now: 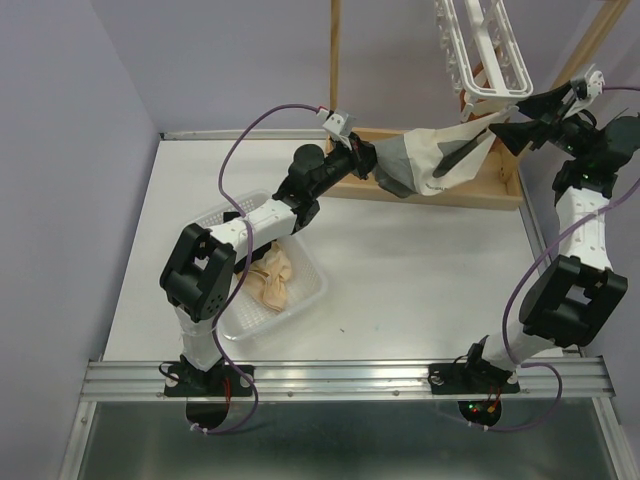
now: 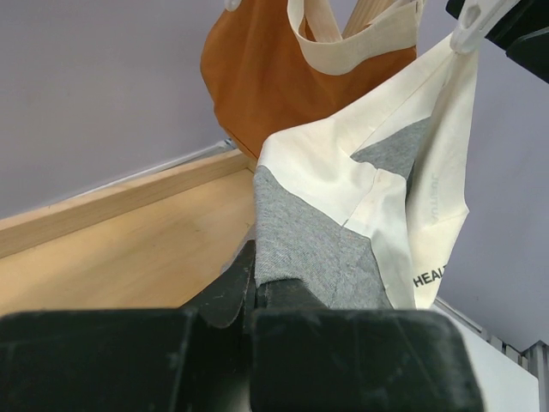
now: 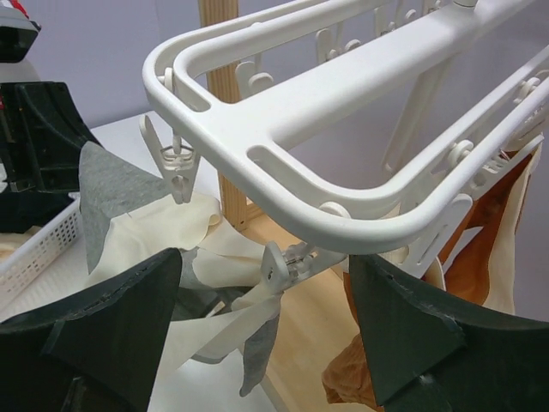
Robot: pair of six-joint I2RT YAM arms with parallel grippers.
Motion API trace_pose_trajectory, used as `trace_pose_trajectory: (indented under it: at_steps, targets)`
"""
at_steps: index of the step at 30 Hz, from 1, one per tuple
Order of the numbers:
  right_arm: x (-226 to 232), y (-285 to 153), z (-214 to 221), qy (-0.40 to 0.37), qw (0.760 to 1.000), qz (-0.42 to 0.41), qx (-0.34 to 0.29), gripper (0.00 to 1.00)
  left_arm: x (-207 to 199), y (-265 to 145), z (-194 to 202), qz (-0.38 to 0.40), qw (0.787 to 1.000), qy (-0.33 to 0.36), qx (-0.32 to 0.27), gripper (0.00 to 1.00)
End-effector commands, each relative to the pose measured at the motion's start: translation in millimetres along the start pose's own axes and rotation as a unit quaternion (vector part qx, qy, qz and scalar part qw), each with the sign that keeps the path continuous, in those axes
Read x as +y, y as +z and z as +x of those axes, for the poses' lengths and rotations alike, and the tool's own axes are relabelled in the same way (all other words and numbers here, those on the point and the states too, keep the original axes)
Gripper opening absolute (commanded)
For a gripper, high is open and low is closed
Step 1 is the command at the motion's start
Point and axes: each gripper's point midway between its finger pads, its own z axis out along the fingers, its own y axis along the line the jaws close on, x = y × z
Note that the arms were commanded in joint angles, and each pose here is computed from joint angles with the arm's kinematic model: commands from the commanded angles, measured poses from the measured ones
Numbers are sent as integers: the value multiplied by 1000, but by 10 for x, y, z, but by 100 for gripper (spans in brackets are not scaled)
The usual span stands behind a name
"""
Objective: Remove the underwear clipped to the hanger
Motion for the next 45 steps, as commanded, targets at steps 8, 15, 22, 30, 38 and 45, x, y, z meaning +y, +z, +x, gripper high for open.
trace_pose_trajectory:
  at_steps: [8,15,22,30,38,45]
  targets:
    - [124,111,-383,-45,998,-22,-33,81,-317,-26,-628,38,997,21,-66,0]
    - [104,118,-390,-27,999,-18,-36,75,-312,-29,-628,36,997,21,-66,0]
    - [117,117,-401,-18,999,-17,-37,58,-297,-26,-631,32,997,21,-66,0]
    - [121,118,-425,-14,999,-11,-43,36,-288,-21,-620,30,997,21,-64,0]
    - [127,94,-383,-8,999,2,-46,4,-309,-35,-662,31,997,22,-66,0]
    - [147,64,-372,-4,998,21,-54,44,-327,-131,-683,27,997,30,-64,0]
